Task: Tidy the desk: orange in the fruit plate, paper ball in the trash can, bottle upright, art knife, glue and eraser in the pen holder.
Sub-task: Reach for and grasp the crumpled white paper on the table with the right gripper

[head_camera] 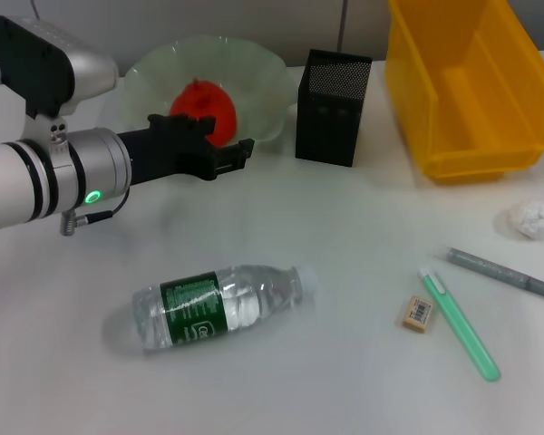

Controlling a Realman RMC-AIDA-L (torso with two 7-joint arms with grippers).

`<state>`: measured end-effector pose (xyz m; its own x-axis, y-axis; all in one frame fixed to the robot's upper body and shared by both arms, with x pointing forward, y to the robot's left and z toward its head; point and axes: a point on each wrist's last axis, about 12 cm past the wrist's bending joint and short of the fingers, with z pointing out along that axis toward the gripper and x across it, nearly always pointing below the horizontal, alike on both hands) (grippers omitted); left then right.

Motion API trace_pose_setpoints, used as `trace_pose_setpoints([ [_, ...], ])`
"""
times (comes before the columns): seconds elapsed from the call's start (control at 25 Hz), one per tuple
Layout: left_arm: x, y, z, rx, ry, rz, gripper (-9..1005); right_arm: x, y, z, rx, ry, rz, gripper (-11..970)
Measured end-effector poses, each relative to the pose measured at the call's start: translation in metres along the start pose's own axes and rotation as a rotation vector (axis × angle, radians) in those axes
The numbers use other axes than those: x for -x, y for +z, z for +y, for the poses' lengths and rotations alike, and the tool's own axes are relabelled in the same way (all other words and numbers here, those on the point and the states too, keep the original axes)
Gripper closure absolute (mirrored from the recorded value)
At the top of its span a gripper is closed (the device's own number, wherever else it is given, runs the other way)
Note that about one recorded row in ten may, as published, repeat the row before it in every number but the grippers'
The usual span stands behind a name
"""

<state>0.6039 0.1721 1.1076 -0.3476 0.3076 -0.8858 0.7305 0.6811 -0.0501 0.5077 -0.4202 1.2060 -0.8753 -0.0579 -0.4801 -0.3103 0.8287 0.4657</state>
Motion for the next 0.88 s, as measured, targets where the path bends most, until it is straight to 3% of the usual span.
trace_pose_setpoints([
  [0.44,0.004,0.004,0.001,0.004,0.006,0.000,334,0.013,0.025,-0.018,-0.168,0.054,0.091,207],
  [0.64,0.000,0.004,0.001,0.006,-0.002,0.010,334,0.028,0.037,-0.021,-0.241,0.019,0.129,206],
  [0.88,-0.003,0.007,0.000,0.001,-0.009,0.015,334,0.047,0.056,-0.019,-0.247,-0.022,0.128,206],
])
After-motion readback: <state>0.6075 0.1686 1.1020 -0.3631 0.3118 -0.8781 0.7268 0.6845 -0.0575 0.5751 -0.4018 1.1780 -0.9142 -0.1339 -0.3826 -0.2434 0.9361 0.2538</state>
